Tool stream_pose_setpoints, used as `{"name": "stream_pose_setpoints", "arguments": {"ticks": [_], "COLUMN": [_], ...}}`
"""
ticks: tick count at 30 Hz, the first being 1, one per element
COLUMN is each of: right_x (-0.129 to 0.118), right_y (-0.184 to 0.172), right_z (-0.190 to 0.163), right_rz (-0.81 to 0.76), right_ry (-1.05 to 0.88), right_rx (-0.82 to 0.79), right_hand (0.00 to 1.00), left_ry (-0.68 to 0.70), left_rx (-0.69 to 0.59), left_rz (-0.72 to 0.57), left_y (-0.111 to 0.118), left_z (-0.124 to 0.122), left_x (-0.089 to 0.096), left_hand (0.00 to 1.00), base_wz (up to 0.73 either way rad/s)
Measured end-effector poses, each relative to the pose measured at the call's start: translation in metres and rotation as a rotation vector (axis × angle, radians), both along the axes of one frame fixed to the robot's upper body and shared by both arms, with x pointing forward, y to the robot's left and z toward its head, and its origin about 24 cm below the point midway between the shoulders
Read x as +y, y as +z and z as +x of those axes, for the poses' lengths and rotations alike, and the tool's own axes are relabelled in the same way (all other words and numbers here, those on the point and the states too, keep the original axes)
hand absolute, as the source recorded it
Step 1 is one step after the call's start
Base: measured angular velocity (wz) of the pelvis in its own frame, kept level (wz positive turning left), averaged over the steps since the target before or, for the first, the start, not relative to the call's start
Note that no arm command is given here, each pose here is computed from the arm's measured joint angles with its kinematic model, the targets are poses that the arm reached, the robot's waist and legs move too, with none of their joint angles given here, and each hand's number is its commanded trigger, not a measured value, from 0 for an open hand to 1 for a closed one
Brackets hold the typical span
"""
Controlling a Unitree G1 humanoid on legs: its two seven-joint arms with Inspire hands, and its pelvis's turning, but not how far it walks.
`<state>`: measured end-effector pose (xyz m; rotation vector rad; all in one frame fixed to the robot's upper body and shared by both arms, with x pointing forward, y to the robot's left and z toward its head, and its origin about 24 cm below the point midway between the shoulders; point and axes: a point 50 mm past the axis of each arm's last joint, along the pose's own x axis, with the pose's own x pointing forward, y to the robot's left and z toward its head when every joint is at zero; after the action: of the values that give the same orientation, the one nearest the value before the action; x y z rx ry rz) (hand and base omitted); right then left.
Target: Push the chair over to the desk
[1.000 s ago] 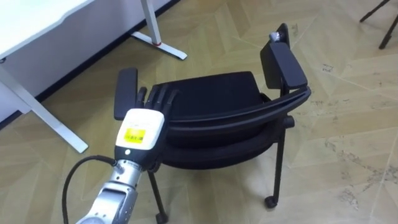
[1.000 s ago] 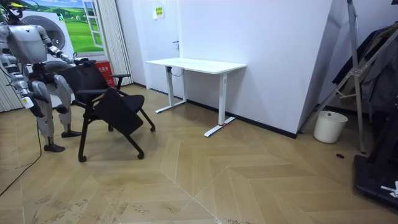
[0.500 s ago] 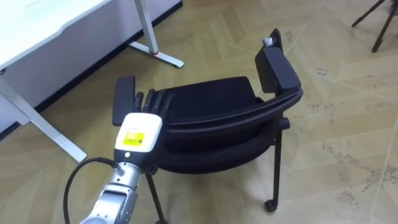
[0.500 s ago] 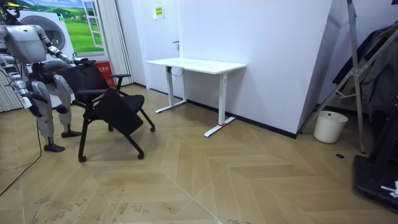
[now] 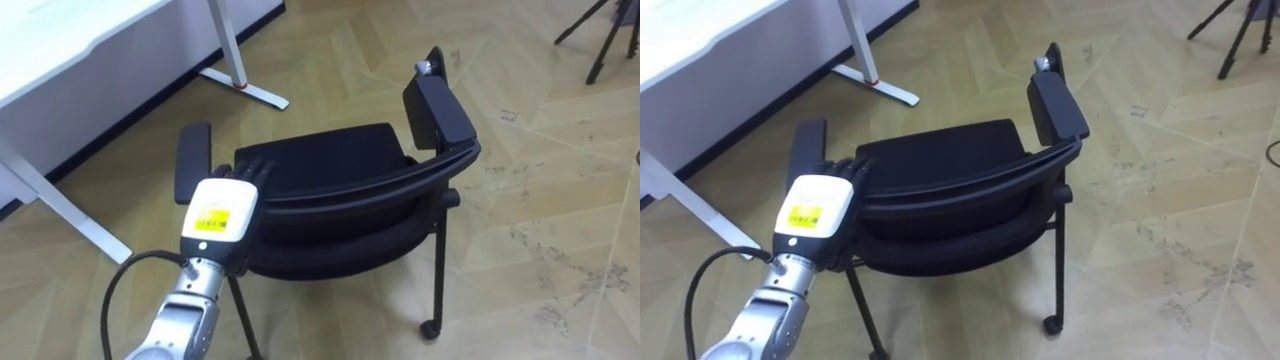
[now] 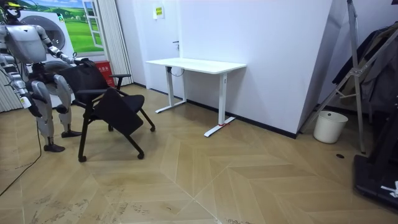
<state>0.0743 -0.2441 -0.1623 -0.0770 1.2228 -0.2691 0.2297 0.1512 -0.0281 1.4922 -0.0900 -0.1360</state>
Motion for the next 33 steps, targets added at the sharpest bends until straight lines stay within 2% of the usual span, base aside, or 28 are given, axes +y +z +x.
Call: {"name": "stream_pose_setpoints", "arguments": {"ticks": [8, 15, 18, 22, 26, 33], "right_x": [-0.001, -0.005, -0.007, -0.019, -0.031, -0.035], "right_y": [0.001, 0.001, 0.002, 0.007, 0.017, 0.061], "right_z": [0.002, -0.002, -0.001, 0.001, 0.017, 0.088], "right_rz": [-0.028, -0.046, -0.096, -0.204, -0.336, -0.727], "right_ry": [0.022, 0.019, 0.078, 0.114, 0.107, 0.42], "right_rx": [0.0, 0.009, 0.025, 0.037, -0.032, -0.291], "right_hand": [0.0, 0.0, 0.0, 0.0, 0.0, 0.0], "left_ry": [0.018, -0.008, -0.006, -0.002, 0.004, -0.016], "left_rx": [0.02, 0.03, 0.038, 0.04, 0.028, -0.007], "left_rz": [0.016, 0.038, 0.037, 0.029, 0.031, 0.039], "left_y": [0.005, 0.002, 0.001, 0.001, 0.004, 0.014], "left_z": [0.011, 0.008, 0.008, 0.01, 0.012, 0.014], "left_x": [-0.001, -0.001, 0.0, 0.001, 0.004, 0.003], "left_hand": [1.0, 1.0, 1.0, 1.0, 1.0, 1.0], "base_wz": [-0.01, -0.04, 0.0, -0.04, -0.01, -0.11]}}
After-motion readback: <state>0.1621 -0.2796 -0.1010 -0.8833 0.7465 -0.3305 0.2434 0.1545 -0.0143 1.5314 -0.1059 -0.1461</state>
